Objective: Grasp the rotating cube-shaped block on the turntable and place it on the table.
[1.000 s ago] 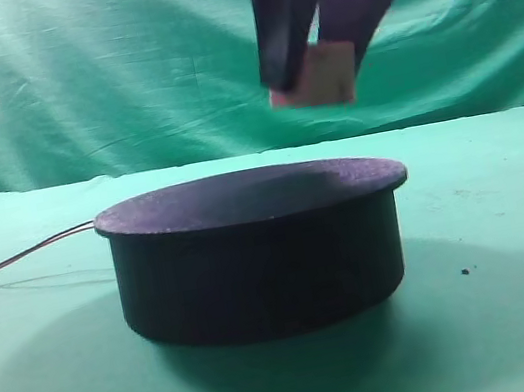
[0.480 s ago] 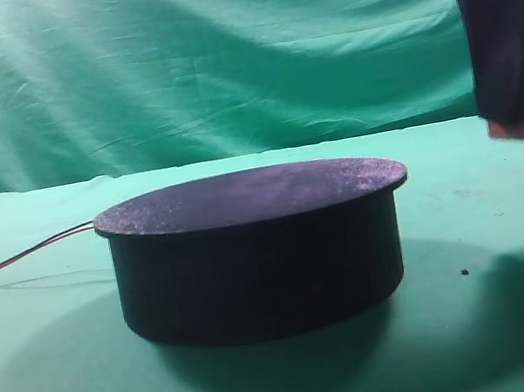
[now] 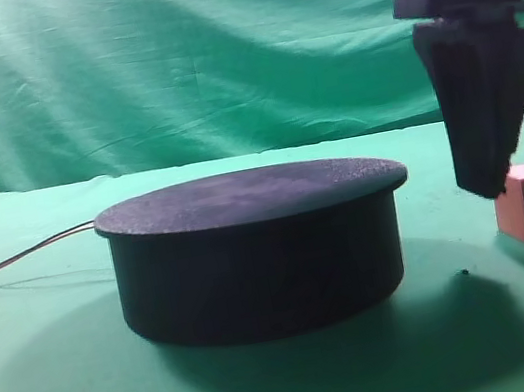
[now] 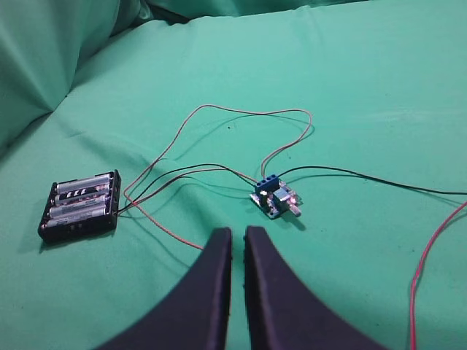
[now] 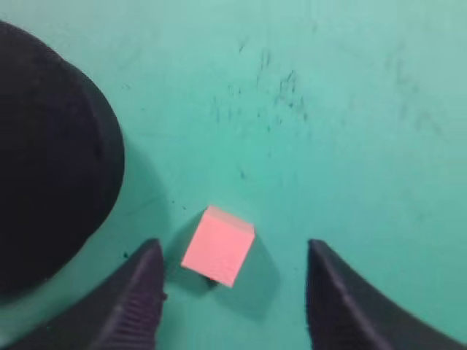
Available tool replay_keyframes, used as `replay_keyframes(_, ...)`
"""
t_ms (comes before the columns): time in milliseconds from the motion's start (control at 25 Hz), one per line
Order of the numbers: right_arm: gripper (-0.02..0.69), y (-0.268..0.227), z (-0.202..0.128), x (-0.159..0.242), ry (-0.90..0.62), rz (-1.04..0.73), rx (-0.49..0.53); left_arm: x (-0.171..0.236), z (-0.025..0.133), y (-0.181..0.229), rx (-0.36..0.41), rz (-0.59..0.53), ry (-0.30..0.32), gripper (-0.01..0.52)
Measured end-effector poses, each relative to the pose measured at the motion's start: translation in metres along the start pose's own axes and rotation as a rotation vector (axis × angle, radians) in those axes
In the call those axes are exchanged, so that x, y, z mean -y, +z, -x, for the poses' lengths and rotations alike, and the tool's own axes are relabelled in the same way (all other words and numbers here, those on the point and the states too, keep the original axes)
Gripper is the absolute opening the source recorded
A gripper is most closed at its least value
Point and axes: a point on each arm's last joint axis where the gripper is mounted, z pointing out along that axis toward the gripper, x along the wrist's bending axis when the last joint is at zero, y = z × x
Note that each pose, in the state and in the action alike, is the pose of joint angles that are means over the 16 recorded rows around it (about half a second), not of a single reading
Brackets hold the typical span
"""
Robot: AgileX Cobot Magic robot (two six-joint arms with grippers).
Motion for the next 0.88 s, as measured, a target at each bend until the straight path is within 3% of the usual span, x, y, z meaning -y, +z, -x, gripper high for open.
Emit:
replay_keyframes(200,0.101,-0.044,0.007,0.016,0.057,0.086,0.005,0.0,0.0,0.0,0.0,0.0,0.0,0.0)
replay_keyframes(360,0.017,-0.067,0.013,0.036,0.107,0.143,0.003,0.0,0.0,0.0,0.0,0.0,0.0,0.0)
replay_keyframes(640,0.0,-0.083,0.021,0.063,0.166,0.209,-0.004,0.0,0.0,0.0,0.0,0.0,0.0,0.0)
replay_keyframes(880,0.0,-0.086,0.023,0.071,0.112,0.245,-0.006,0.0,0.0,0.0,0.0,0.0,0.0,0.0)
